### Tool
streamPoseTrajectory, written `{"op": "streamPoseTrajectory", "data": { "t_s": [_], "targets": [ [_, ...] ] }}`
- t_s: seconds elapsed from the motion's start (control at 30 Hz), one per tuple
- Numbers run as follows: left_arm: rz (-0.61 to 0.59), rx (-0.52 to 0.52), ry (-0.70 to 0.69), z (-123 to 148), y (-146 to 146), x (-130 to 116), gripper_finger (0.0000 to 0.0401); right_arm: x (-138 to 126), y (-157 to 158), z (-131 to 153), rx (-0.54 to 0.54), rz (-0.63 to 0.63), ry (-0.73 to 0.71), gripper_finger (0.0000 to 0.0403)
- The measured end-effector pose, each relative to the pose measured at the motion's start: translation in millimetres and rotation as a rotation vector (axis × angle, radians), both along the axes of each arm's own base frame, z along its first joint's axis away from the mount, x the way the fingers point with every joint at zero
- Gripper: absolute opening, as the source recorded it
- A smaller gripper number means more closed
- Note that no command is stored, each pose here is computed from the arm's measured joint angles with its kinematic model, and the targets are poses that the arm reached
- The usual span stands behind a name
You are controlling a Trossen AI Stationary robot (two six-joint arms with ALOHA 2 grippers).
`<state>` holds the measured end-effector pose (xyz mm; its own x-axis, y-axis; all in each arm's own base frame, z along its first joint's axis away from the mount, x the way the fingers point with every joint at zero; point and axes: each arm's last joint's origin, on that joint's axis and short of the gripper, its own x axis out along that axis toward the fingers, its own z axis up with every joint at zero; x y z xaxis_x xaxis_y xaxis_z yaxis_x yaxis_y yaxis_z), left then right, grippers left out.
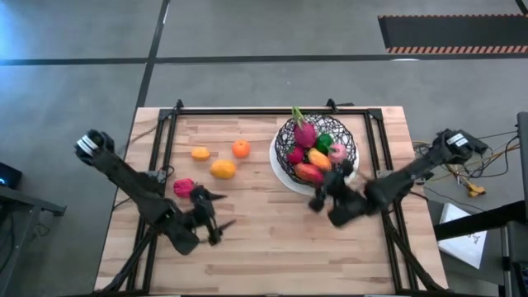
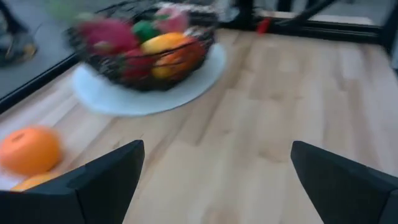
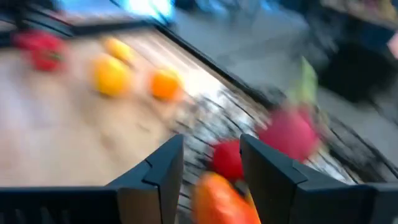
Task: Build produce basket
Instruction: Put the bell pepper into the black basket
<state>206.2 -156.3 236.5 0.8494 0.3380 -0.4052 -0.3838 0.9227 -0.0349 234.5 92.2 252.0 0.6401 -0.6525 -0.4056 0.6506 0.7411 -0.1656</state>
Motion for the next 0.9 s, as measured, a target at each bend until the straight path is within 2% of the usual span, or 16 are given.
{"op": "streamPoseTrajectory", "data": {
  "t_s": [0.1,0.27,0.4,0.6,0.73,0.9],
  "targets": [
    [0.030,-0.041,0.072,10.9,21.3,-20.5,0.0389,2.5,42.9,-0.4,-0.058,0.140,-0.091,0.0146],
    [-0.013,-0.191,0.319,17.1,51.9,-44.0,0.0389,6.1,99.9,-15.8,-0.082,0.318,-0.166,0.0146],
    [0.025,-0.198,0.567,9.6,72.1,-56.5,0.0389,12.7,130.2,-39.7,-0.107,0.396,-0.184,0.0141],
    [0.189,-0.150,0.948,-5.5,100.9,-59.8,0.0389,25.6,152.7,-75.3,-0.143,0.437,-0.202,0.0134],
    [0.177,-0.144,1.166,-18.9,112.7,-51.9,0.0389,31.6,158.9,-87.2,-0.159,0.441,-0.185,0.0132],
    [0.127,-0.102,1.308,-33.9,122.3,-38.1,0.0389,35.9,163.6,-84.5,-0.162,0.442,-0.191,0.0134]
  ]
}}
